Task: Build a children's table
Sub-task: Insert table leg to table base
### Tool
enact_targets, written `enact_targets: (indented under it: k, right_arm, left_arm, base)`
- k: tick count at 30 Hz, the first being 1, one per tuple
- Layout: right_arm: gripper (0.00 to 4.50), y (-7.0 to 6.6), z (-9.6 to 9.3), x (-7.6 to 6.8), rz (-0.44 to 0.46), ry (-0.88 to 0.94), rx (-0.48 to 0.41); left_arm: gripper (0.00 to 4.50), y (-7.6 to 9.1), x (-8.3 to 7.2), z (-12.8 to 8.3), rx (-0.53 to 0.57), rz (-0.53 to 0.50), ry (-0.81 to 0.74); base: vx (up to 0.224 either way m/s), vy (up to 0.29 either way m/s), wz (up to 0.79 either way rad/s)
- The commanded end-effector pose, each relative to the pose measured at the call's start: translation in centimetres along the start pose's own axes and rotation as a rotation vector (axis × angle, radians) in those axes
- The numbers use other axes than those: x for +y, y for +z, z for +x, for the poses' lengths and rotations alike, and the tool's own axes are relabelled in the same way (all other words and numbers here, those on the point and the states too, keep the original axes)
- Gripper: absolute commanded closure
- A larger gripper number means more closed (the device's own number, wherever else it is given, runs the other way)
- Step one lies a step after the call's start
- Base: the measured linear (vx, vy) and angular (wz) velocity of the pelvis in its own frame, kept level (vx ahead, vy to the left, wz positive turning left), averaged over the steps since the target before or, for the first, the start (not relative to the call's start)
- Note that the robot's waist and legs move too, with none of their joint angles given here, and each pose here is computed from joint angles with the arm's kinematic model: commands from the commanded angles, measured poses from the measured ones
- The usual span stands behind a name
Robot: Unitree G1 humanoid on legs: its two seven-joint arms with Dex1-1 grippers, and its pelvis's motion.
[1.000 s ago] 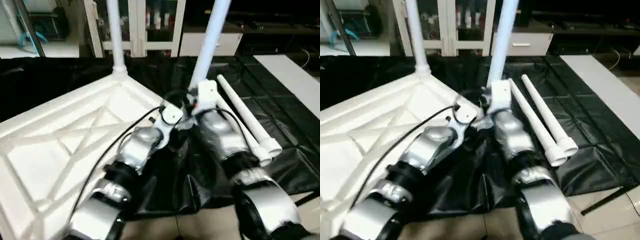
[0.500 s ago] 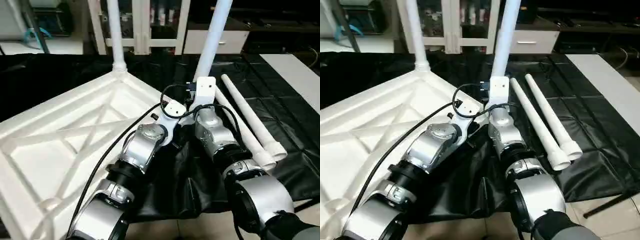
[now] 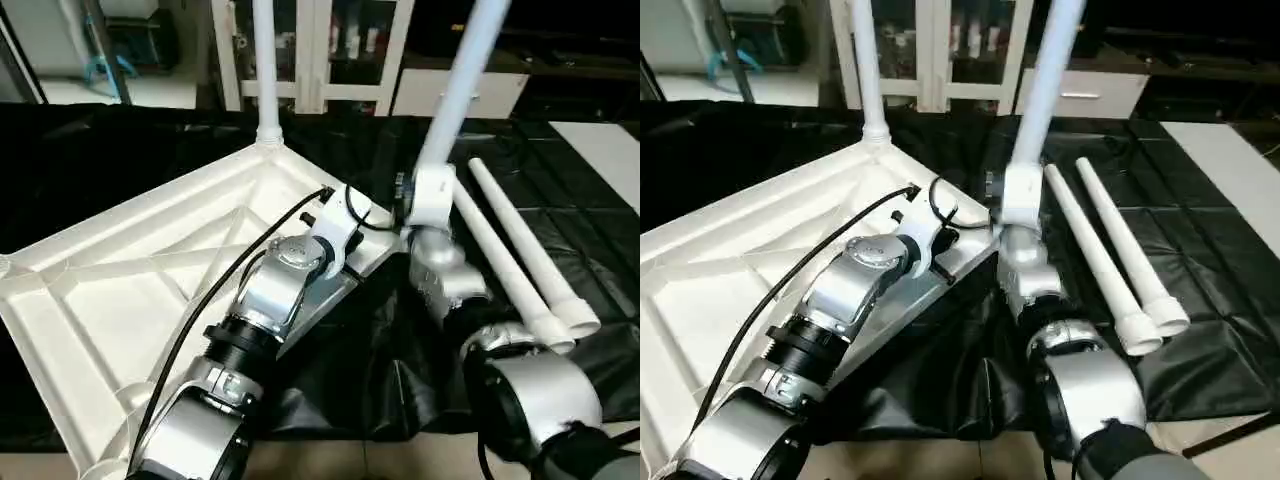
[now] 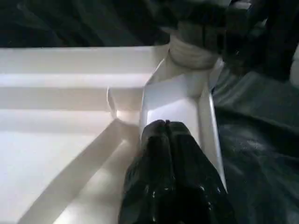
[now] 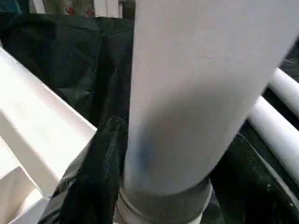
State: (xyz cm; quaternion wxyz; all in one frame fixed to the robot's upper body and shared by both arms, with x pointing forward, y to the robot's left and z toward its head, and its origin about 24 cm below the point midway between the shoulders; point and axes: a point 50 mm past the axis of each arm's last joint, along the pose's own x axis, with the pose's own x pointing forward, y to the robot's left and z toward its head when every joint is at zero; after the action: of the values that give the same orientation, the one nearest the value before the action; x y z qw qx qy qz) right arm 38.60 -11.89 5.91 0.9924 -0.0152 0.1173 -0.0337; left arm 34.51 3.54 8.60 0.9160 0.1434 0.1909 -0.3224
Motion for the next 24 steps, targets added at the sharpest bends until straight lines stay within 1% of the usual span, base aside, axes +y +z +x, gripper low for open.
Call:
enact_targets:
  k: [1, 2, 3, 6, 8, 9, 10, 11, 12, 13, 16, 21, 22, 23, 24]
  right_arm:
    - [1.55, -2.5, -0.4, -0.4, -0.019, 0.007, 0.105]
    - [1.49, -2.4, -0.4, -0.3, -0.019, 0.014, 0.099]
    - [1.31, -2.4, -0.4, -0.3, -0.019, 0.016, 0.097]
    - [1.19, -1.6, -0.2, -0.1, -0.012, 0.046, 0.066]
    - [0.83, -1.0, -0.1, -0.1, -0.009, 0.069, 0.033]
    - [0.83, -0.9, -0.1, -0.1, -0.009, 0.07, 0.032]
    - [0.81, -0.3, -0.1, 0.0, -0.006, 0.106, -0.003]
    - [0.63, -0.3, -0.1, 0.0, -0.006, 0.106, -0.003]
    - [0.63, 0.0, -0.2, 0.0, -0.008, 0.126, -0.022]
    - [0.48, 0.1, -0.2, 0.0, -0.008, 0.141, -0.032]
    - [0.48, 0.3, -0.4, -0.2, -0.03, 0.202, -0.06]
    - [0.48, -0.2, -1.1, -1.4, -0.046, 0.245, -0.073]
    - [0.41, -0.3, -1.4, -2.1, -0.05, 0.245, -0.081]
    - [0.38, -0.3, -1.5, -2.3, -0.051, 0.245, -0.082]
    - [0.38, -0.2, -2.0, -3.4, -0.049, 0.238, -0.092]
  left_arm:
    - [4.5, 0.4, -0.2, -0.2, -0.017, 0.01, -0.022]
    - [4.5, 0.3, -0.2, -0.3, -0.015, 0.011, -0.022]
    - [4.5, 0.3, -0.2, -0.3, -0.015, 0.012, -0.022]
    - [4.5, 0.1, 0.2, -0.4, -0.009, 0.017, -0.013]
    - [4.5, 0.0, 0.7, -0.5, -0.009, 0.024, 0.001]
    - [4.5, 0.0, 0.7, -0.5, -0.009, 0.024, 0.002]
    - [4.5, -0.2, 1.0, -0.7, -0.006, 0.031, 0.005]
    - [4.5, -0.2, 1.0, -0.7, -0.006, 0.031, 0.005]
    - [4.5, -0.3, 1.2, -0.9, -0.008, 0.038, 0.007]
    - [4.5, -0.4, 1.3, -0.9, -0.009, 0.04, 0.008]
    - [4.5, -0.5, 1.7, -1.1, -0.015, 0.048, 0.006]
    - [4.5, -0.7, 2.1, -1.4, -0.027, 0.053, 0.002]
    - [4.3, -0.7, 2.1, -1.4, -0.033, 0.044, -0.015]
    - [4.18, -0.7, 2.1, -1.4, -0.034, 0.041, -0.019]
    - [4.09, -0.6, 1.7, -1.5, -0.044, -0.001, -0.077]
  base:
    - [0.0, 0.0, 0.0]
    - [0.0, 0.0, 0.0]
    - [0.0, 0.0, 0.0]
    - [0.0, 0.0, 0.0]
    - [0.0, 0.0, 0.0]
    - [0.0, 0.0, 0.0]
    - [0.0, 0.0, 0.0]
    - [0.0, 0.0, 0.0]
    - [0.0, 0.0, 0.0]
    - [0.0, 0.0, 0.0]
    - [0.0, 0.0, 0.0]
    - [0.0, 0.0, 0.0]
    - [0.0, 0.0, 0.0]
    - [0.0, 0.0, 0.0]
    - [0.0, 0.0, 0.0]
